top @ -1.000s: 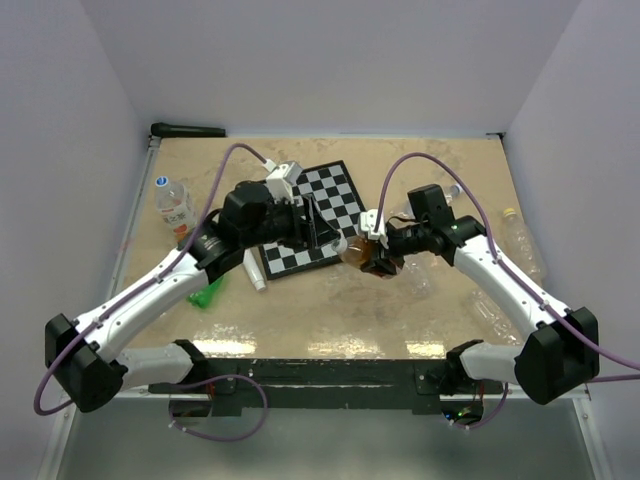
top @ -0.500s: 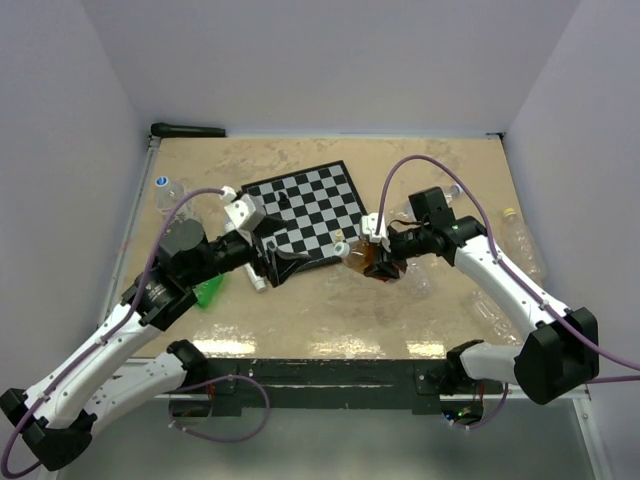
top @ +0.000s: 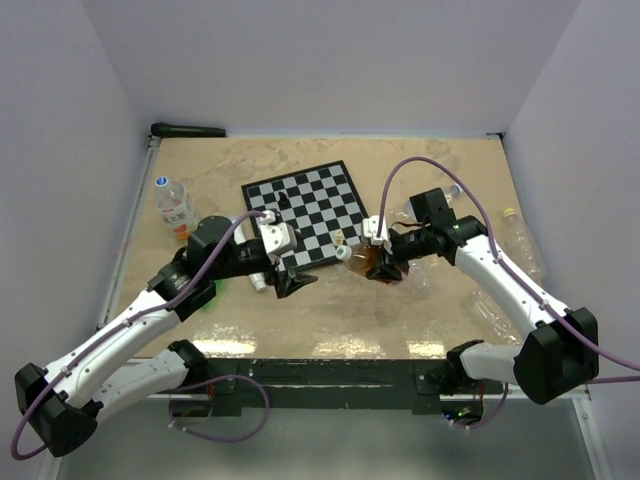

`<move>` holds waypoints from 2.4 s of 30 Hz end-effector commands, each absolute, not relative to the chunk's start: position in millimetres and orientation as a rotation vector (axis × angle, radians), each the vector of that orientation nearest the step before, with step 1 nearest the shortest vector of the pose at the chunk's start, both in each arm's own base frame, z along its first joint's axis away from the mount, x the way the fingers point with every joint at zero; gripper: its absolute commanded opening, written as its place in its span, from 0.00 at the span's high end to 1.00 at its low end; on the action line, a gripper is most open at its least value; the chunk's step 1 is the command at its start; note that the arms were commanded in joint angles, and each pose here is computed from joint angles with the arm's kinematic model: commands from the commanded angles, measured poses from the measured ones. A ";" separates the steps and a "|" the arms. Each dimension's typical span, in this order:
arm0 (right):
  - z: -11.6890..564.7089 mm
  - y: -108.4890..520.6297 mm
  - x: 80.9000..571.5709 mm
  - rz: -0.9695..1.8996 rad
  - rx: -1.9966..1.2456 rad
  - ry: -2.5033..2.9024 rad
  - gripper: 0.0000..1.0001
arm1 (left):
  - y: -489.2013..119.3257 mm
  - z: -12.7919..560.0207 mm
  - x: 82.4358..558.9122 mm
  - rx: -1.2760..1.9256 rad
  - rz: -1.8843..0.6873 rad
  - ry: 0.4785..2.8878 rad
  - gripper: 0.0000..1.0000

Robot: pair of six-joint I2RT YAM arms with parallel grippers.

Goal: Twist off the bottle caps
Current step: Unscrew the bottle cap from the plastic bottle.

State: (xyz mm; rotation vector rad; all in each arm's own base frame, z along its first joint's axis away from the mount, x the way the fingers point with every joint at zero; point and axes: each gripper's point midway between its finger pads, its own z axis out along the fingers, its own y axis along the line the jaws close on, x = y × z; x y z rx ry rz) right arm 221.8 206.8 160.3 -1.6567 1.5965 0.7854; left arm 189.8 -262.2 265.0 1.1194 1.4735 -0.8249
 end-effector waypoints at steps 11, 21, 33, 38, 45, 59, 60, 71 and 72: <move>165.6 210.7 220.8 0.828 -1.672 1.547 0.94 | -294.1 273.1 195.7 1.221 -0.866 1.290 0.04; 164.8 211.0 220.0 0.835 -1.678 1.545 0.93 | -306.2 272.5 197.5 1.240 -0.899 1.283 0.08; 163.0 211.0 219.2 0.844 -1.682 1.549 0.93 | -327.0 275.4 202.7 1.244 -0.951 1.279 0.24; 163.8 211.5 219.2 0.845 -1.682 1.544 0.93 | -335.7 278.5 206.6 1.238 -0.977 1.273 0.34; 163.3 211.4 218.7 0.848 -1.685 1.544 0.93 | -342.5 272.6 208.2 1.258 -0.995 1.294 0.49; 163.9 210.3 220.9 0.830 -1.671 1.554 0.94 | -324.6 284.3 236.6 0.616 -1.105 1.785 1.00; 164.1 210.1 221.4 0.825 -1.671 1.553 0.94 | -311.7 279.7 248.0 0.435 -1.059 1.892 1.00; 164.1 209.5 222.1 0.828 -1.663 1.558 0.94 | -302.9 269.3 250.1 0.017 -1.138 2.103 1.00; 164.5 209.4 222.0 0.827 -1.663 1.556 0.94 | -302.5 269.0 250.4 0.035 -1.130 2.096 1.00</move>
